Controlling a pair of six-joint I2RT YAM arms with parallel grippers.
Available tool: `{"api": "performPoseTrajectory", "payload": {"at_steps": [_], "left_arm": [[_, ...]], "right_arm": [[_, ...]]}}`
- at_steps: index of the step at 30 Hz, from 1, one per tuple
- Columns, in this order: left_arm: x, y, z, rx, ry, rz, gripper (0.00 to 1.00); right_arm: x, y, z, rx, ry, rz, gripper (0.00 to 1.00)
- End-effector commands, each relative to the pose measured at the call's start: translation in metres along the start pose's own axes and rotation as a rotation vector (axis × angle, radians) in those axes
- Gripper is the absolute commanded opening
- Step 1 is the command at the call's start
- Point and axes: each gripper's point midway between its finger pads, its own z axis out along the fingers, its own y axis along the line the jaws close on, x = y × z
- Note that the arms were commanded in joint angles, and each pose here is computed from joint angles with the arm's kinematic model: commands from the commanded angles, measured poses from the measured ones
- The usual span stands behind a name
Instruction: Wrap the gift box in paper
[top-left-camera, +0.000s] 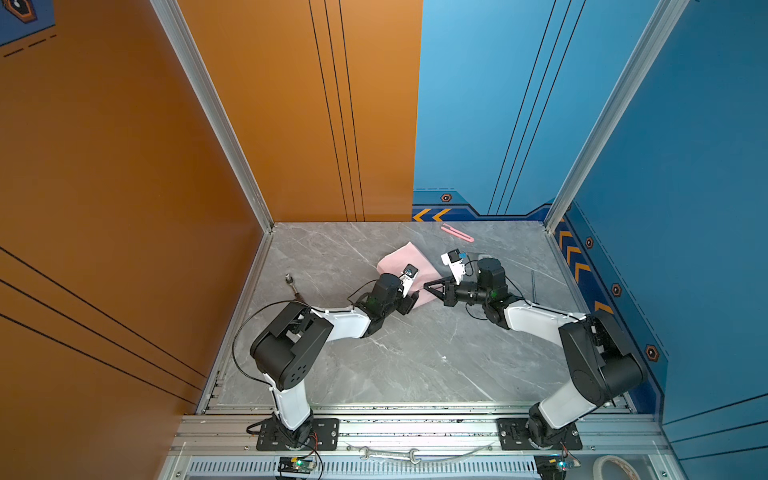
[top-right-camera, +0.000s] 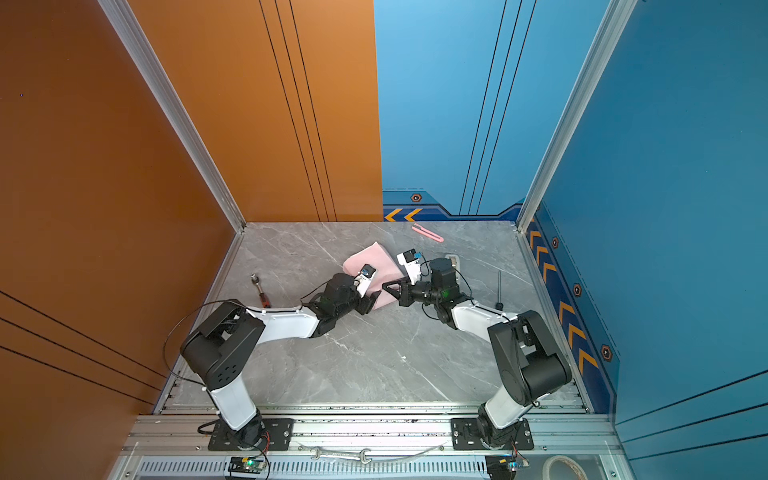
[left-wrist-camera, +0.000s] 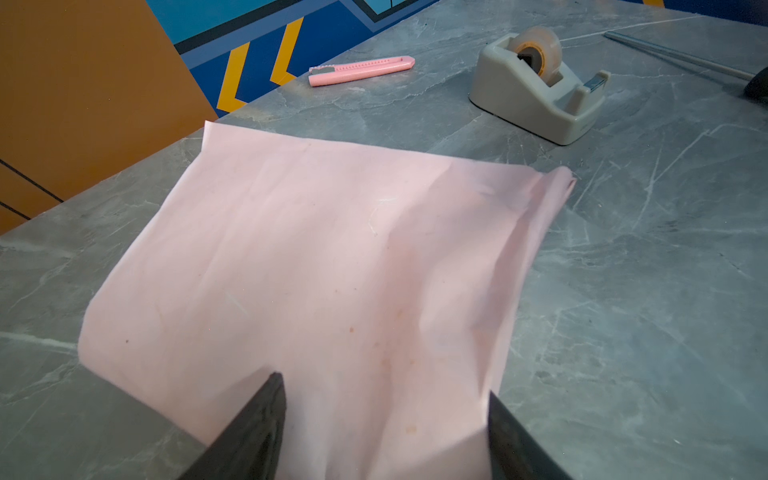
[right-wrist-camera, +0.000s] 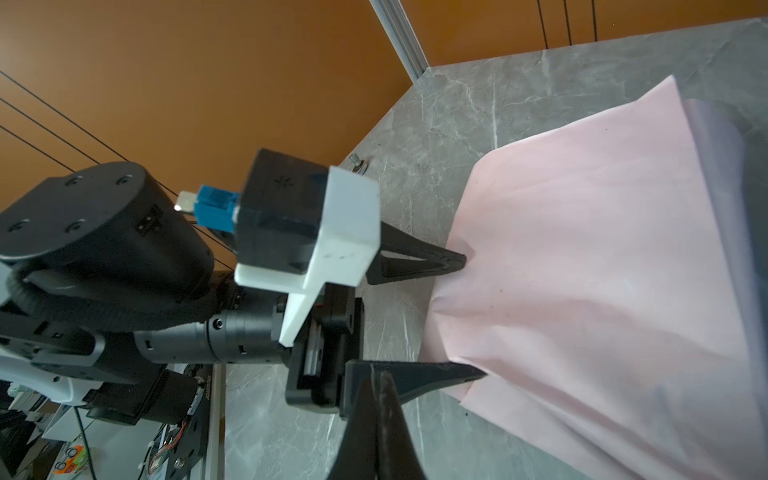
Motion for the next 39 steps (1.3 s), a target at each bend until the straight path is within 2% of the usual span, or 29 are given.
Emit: {"api": "performPoseTrajectory", "payload": {"at_steps": [1,10,22,39], "left_arm": [[0.019,0.004,-0.001,0.003,0.068,-0.017,0.67],[0.017,0.004,-0.003,0.004,0.063,-0.015,0.67],[0.016,0.003,-0.003,0.003,0.061,-0.013,0.67],[0.016,0.002,-0.003,0.007,0.062,-0.012,0.67]], "right_arm": [[0.011,0.006,0.001,-0.001,0.034,0.006,0.0],[0.016,-0.007,0.017,0.01,0.029,0.028,0.0],[-0.003,-0.029,0.035,0.004,-0.028,0.015,0.0],[-0.021,-0.05,0.038,0.021,-0.062,0.005,0.0]]}}
